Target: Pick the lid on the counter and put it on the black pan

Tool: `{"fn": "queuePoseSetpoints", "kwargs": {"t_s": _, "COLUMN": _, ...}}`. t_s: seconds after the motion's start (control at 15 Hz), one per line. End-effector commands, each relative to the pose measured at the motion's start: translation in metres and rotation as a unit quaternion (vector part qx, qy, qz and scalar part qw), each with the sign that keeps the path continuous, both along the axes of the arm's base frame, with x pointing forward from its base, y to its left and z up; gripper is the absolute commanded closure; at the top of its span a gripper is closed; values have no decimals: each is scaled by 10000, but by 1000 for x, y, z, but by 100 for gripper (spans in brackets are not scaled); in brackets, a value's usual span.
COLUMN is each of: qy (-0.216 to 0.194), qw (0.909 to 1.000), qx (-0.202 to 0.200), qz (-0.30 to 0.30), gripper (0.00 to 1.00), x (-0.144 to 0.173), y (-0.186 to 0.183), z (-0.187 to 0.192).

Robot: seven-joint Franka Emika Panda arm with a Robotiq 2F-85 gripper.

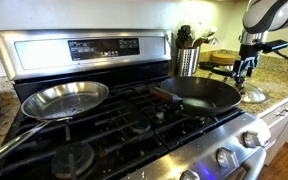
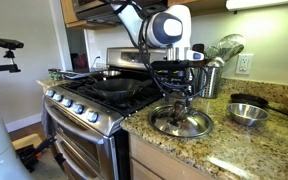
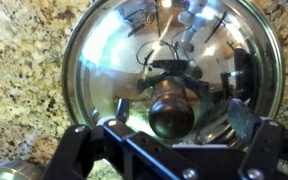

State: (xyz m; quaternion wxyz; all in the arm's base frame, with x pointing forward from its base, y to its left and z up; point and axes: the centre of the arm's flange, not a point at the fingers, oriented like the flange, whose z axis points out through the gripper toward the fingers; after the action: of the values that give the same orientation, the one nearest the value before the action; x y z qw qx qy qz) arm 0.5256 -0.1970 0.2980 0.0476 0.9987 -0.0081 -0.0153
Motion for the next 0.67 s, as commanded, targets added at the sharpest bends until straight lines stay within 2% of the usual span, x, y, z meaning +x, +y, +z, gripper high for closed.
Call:
{"fn": "queuePoseSetpoints", "kwargs": {"t_s": 0.0, "qy": -41, "qw": 10000, "qx": 32, "qz": 45, "gripper": 0, "x": 5, "y": -9, "z": -7}}
{"fn": "queuePoseSetpoints", "kwargs": {"t_s": 0.13, "qy": -35, "qw": 10000, "qx": 0, "qz": 28, "gripper": 1, "x": 7, "y": -11, "z": -11}}
{"fn": "queuePoseSetpoints", "kwargs": {"t_s": 0.2, "qy": -27, "qw": 10000, "qx": -3, "qz": 17, "gripper": 5, "x": 8, "y": -12, "z": -12}}
{"fn": "queuePoseSetpoints", "kwargs": {"t_s": 0.27, "qy": -12, "qw": 10000, "qx": -12, "qz": 8, "gripper": 16, "x": 8, "y": -13, "z": -13}}
{"fn": "queuePoseSetpoints", "kwargs": {"t_s": 0.33, "qy": -6, "qw": 10000, "qx": -12, "qz": 12, "gripper": 30, "x": 8, "y": -14, "z": -13}}
{"fn": "queuePoseSetpoints", "kwargs": {"t_s": 0.6, "qy": -27, "qw": 10000, "qx": -11, "qz": 31, "gripper": 58, "x": 8, "y": -16, "z": -15}}
